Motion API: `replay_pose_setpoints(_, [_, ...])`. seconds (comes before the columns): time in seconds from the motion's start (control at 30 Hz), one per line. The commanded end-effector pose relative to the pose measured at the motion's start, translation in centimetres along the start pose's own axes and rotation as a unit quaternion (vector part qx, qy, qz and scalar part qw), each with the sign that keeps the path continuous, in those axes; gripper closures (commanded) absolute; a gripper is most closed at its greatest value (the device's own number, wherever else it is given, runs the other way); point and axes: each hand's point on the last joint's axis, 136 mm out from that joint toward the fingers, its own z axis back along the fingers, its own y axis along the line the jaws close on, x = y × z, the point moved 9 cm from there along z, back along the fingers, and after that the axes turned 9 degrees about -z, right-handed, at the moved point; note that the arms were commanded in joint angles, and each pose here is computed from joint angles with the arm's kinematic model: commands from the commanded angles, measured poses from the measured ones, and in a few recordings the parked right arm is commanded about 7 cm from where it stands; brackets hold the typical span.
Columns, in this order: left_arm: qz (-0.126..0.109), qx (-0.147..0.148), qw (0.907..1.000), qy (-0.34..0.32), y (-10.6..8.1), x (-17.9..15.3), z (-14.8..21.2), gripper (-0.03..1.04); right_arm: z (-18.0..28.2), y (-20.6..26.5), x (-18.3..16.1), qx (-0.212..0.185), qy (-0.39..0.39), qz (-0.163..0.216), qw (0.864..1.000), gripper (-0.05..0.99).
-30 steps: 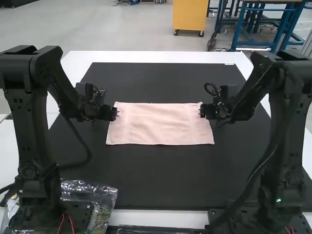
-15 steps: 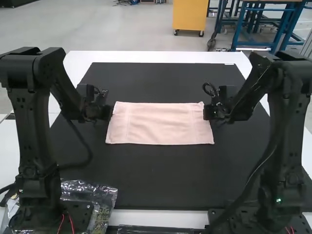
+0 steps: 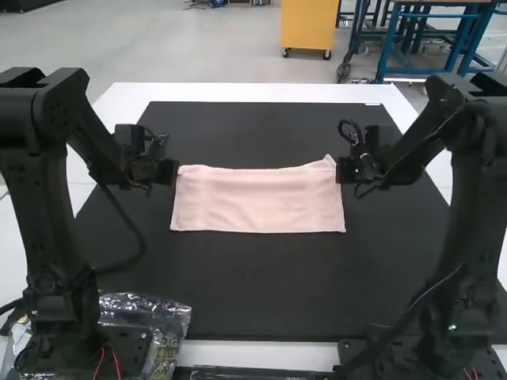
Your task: Fold the towel.
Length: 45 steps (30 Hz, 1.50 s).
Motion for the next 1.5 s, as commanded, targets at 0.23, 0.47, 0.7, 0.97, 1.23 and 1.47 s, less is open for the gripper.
replay_pose_setpoints(0.23, [-0.012,-0.001,0.9998,0.017,-0.3,-0.2,2.7,0.99,3.7,-0.8,-0.2,0.006,0.01,-0.02,1.0,0.96])
replay_pose_setpoints(0.47, [-0.02,-0.002,0.9992,0.035,-0.8,-0.5,4.8,0.99,6.3,-0.5,-0.8,0.017,0.016,-0.019,1.0,0.96])
replay_pose_setpoints(0.7, [-0.035,-0.006,0.9982,0.049,-1.5,-0.2,6.9,0.99,8.5,0.3,-1.2,0.032,0.034,-0.017,0.999,0.96])
replay_pose_setpoints(0.97, [-0.047,-0.007,0.9966,0.068,-1.9,0.3,8.6,0.99,10.3,0.7,-2.4,0.036,0.063,-0.014,0.997,0.96])
replay_pose_setpoints(1.23, [-0.057,-0.009,0.9944,0.089,-2.8,-1.0,9.8,0.99,11.2,0.7,-4.6,0.034,0.091,-0.007,0.995,0.96])
replay_pose_setpoints(1.47, [-0.072,-0.025,0.9886,0.13,-3.9,-3.8,10.2,0.99,11.2,0.2,-7.5,0.023,0.129,-0.003,0.991,0.87])
